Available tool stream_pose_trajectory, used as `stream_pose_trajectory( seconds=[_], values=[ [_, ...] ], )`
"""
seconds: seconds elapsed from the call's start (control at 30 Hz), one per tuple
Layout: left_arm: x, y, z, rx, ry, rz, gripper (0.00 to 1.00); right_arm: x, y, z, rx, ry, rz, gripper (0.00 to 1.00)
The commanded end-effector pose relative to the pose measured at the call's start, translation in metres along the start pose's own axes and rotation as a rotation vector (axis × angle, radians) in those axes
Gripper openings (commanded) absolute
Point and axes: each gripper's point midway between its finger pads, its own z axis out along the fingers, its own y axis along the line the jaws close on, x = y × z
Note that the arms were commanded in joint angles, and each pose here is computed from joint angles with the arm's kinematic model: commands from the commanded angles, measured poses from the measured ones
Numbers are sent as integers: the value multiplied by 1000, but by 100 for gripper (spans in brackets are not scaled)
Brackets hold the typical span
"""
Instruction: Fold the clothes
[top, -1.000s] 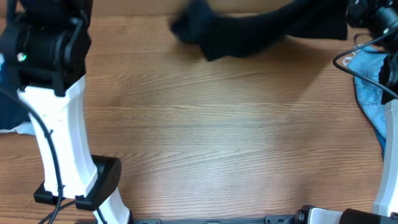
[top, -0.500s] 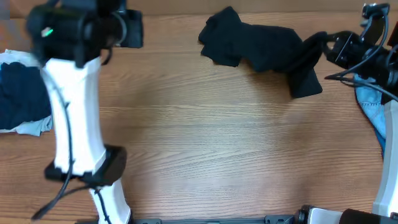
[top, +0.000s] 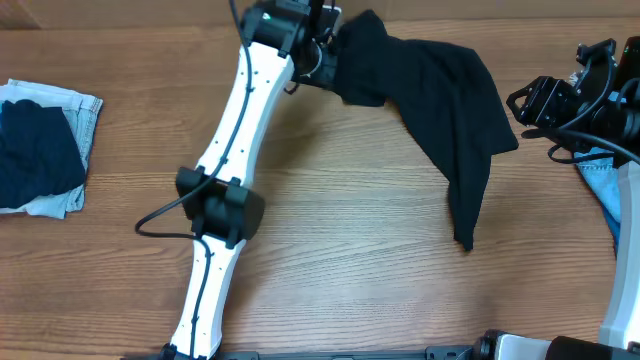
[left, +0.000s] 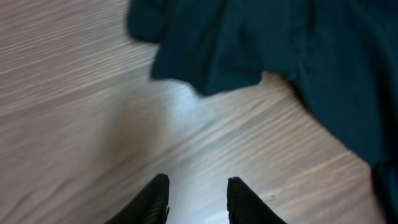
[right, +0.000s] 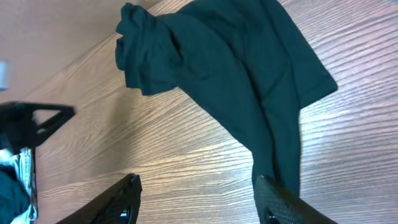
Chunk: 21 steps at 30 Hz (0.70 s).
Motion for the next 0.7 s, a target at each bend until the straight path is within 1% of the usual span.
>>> stream_pose_trajectory(
  seconds=[0.0,0.03,0.13,0.2,0.3,0.4,0.5,0.67],
  values=[
    [-1,-18,52,113,13,-1,36,-5,1,-5,10,-24,-9,63],
    [-4,-17,66,119,-2,-4,38,-5,0,-4,10,-21,-8,63],
    [-15,-18,92,148,-51,-1,37,-5,-2,0,12,-13,-4,63],
    [-22,-18,105,160,-79,-17,40,-5,-2,1,13,-10,-3,63],
    [-27,-20,122,191,-108,-24,55,-5,-2,2,13,-10,-4,63],
    [-31,-19,132,197,-129,-44,62,-5,-2,2,13,-10,-4,63],
    [-27,-19,140,196,-118,-46,62,-5,-2,2,13,-10,-3,63],
    [-10,-13,167,183,-70,-59,61,-4,-2,2,14,-7,-2,61]
  ],
)
